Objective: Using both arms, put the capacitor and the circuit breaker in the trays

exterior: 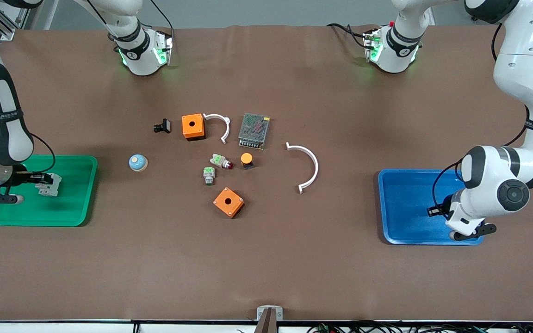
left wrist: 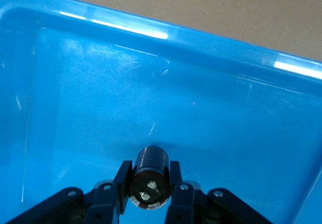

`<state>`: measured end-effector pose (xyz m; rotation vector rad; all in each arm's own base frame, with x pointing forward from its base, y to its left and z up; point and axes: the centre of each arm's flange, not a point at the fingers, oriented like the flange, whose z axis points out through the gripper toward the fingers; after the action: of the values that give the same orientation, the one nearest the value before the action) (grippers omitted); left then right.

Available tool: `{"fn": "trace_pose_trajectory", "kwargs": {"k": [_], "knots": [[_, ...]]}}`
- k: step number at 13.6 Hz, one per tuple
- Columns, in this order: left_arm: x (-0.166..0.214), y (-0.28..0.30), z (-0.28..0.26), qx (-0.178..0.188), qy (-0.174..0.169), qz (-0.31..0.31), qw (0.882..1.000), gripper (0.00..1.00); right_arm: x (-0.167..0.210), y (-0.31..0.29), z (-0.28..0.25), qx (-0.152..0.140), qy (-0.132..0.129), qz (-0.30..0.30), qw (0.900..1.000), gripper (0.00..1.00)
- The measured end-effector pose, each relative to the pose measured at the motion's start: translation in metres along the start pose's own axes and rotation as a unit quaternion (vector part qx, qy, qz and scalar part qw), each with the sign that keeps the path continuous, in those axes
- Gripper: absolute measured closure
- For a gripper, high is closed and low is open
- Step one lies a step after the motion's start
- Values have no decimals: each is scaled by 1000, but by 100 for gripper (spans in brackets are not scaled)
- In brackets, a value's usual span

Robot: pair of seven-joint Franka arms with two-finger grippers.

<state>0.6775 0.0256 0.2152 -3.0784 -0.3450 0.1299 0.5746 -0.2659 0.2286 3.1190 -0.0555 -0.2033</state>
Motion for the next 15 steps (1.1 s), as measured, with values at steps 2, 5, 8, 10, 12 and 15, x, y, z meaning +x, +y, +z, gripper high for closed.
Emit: {"fn": "trace_pose_trajectory", "kwargs": {"k": [2, 5, 8, 10, 12, 15], "knots": [[2, 1, -8, -1, 8, 0, 1000, 37, 0, 5, 3, -3, 7, 3, 1000, 60], [15, -2, -65, -5, 58, -3, 998, 6, 1, 6, 7, -3, 9, 4, 1000, 60], [12, -4, -171, 3, 112, 12, 994, 0, 2, 6, 5, -3, 10, 4, 1000, 47], [-16, 2, -252, 22, 119, 41, 992, 0, 5, 4, -11, -3, 13, 1, 1000, 28], [-53, 12, -314, 40, 111, 64, 991, 0, 5, -8, -49, 3, 7, -4, 1000, 8], [-94, 11, -374, 29, 103, 108, 988, 0, -4, -52, -113, 6, 3, 5, 1000, 1]]}}
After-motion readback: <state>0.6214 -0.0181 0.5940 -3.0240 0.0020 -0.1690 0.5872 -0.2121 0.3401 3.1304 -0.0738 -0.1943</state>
